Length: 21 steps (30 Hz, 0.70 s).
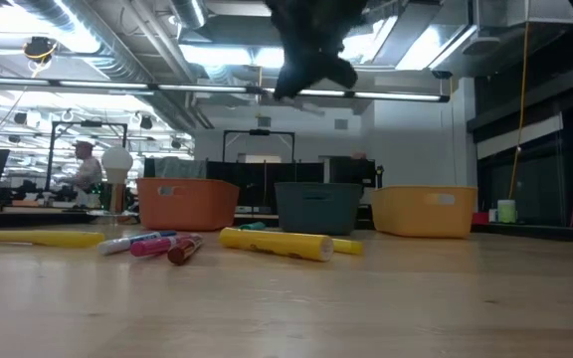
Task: Pick & Place Markers
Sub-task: Put the right blue marker pen into the blue bin
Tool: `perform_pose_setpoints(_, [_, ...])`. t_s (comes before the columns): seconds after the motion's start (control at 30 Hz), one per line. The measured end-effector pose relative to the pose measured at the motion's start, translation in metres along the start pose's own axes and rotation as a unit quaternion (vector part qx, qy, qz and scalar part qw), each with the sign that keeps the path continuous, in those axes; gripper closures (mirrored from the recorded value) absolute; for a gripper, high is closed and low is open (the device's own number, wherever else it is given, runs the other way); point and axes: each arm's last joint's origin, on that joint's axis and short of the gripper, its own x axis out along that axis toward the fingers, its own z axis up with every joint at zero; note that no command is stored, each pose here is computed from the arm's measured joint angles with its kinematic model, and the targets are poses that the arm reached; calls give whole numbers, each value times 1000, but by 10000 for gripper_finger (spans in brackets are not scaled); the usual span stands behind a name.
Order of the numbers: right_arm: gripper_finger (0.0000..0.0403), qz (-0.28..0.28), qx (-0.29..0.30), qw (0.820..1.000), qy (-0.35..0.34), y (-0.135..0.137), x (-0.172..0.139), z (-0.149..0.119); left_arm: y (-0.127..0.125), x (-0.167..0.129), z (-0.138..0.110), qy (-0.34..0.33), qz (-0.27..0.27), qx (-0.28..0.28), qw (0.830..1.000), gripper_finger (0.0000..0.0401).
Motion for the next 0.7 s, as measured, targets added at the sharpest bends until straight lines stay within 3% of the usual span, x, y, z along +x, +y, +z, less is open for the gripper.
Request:
perform_pose_setpoints(0.3, [376,17,9,998,-66,-13,-31,17,0,0,0,0,0,0,1000,393])
perform_pose_setpoints(0.7, [376,-6,28,996,-88,-46,-38,32,0,0,0,0,0,0,1000,392])
